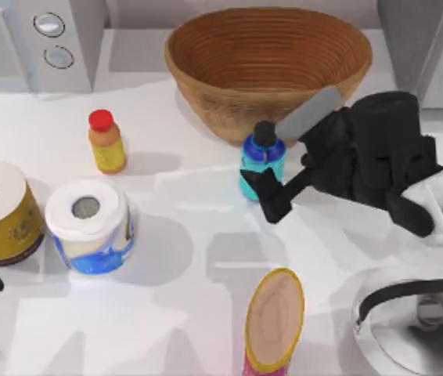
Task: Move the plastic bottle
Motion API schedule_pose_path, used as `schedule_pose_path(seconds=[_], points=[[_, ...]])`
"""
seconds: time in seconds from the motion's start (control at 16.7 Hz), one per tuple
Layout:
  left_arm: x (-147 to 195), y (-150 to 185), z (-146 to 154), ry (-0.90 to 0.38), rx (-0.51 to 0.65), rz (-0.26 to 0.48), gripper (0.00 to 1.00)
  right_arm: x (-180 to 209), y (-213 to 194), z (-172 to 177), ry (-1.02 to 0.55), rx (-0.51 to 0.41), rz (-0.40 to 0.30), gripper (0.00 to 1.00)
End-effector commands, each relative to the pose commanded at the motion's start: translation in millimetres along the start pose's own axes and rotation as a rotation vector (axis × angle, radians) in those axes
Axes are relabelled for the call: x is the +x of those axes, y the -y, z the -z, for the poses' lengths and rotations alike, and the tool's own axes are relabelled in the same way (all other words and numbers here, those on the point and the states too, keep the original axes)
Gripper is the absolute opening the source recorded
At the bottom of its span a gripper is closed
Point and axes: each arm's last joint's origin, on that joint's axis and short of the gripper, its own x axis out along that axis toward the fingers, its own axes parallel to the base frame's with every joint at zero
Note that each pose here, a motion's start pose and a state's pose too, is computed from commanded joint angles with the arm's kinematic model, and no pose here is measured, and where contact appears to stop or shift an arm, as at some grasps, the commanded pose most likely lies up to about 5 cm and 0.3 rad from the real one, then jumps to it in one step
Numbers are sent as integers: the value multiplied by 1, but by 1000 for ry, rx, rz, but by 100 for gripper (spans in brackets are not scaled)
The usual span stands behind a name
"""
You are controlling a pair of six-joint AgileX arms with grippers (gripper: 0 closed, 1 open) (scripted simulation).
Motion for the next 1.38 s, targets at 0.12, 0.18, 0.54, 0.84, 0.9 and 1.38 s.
schedule_pose_path(seconds=[0.12, 0.18, 0.54, 0.84, 0.9, 1.38], points=[[0, 0, 0, 0, 0, 0, 100, 18, -2, 3, -1, 0, 0, 100], [0, 0, 0, 0, 0, 0, 100, 26, -4, 6, -1, 0, 0, 100], [0, 0, 0, 0, 0, 0, 100, 36, -6, 10, -1, 0, 0, 100], [0, 0, 0, 0, 0, 0, 100, 36, -6, 10, -1, 0, 0, 62], [0, 0, 0, 0, 0, 0, 100, 36, -6, 10, -1, 0, 0, 55], [0, 0, 0, 0, 0, 0, 100, 36, -6, 10, -1, 0, 0, 0]])
